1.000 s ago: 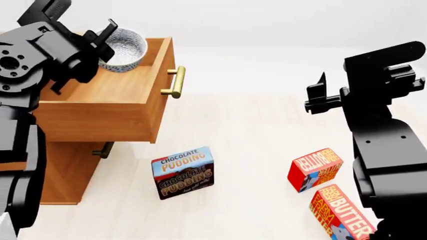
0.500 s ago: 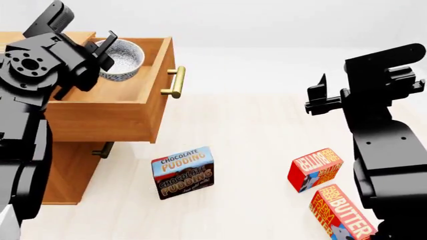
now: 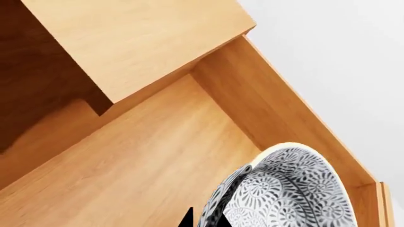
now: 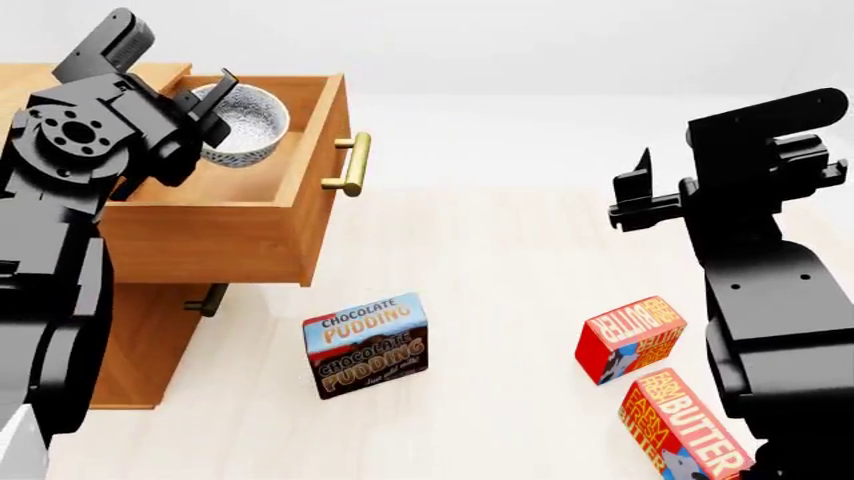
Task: Put the bowl in the top drawer of the cabinet.
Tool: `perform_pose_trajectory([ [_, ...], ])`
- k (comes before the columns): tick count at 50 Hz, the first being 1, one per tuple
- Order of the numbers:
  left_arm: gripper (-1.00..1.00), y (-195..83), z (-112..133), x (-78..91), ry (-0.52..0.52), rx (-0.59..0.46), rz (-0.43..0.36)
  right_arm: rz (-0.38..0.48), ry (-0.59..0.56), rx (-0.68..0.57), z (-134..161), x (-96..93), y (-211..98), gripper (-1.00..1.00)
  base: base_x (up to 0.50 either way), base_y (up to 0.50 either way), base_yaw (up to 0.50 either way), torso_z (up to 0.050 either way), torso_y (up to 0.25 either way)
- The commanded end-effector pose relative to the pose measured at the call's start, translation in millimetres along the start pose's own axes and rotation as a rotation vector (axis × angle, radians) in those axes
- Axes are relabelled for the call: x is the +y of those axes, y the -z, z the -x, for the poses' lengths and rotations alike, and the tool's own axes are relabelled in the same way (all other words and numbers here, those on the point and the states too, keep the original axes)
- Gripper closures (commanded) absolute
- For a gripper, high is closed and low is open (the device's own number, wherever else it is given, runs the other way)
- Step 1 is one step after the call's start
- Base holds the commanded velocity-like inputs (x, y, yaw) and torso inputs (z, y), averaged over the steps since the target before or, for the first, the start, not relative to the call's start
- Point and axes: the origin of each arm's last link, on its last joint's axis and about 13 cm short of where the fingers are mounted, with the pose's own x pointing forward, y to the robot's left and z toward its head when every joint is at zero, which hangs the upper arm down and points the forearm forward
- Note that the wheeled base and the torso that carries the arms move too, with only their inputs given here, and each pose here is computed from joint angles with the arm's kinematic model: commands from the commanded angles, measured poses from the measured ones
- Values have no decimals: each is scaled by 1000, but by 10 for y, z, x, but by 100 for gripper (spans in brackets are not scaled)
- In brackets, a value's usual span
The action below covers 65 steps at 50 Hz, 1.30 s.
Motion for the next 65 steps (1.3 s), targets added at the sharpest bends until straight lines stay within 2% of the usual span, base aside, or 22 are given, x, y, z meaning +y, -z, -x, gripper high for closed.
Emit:
perform_pose_trajectory([
  [1, -100, -46, 24, -16, 10, -25, 15, 3, -2, -1, 0, 2, 0, -100, 0, 0, 0, 0, 0],
  [30, -100, -67, 46, -14, 12, -27, 14, 1, 3, 0, 7, -25, -2, -100, 0, 0, 0, 0, 0],
  [40, -100, -168, 273, -80, 132, -117, -24, 0, 5, -1, 11, -31, -1, -100, 0, 0, 0, 0, 0],
  [51, -100, -273, 588, -99, 251, -215, -17, -1, 4, -3, 11, -27, -15, -100, 0, 0, 0, 0, 0],
  [60, -100, -291, 989, -70, 535, -312, -57, -99, 78, -57, 85, -100, -173, -100, 0, 0, 0, 0, 0],
  [65, -100, -248, 1198, 24, 626, -377, -106, -162, 108, -122, 193, -164, -342, -100, 0, 0, 0, 0, 0],
])
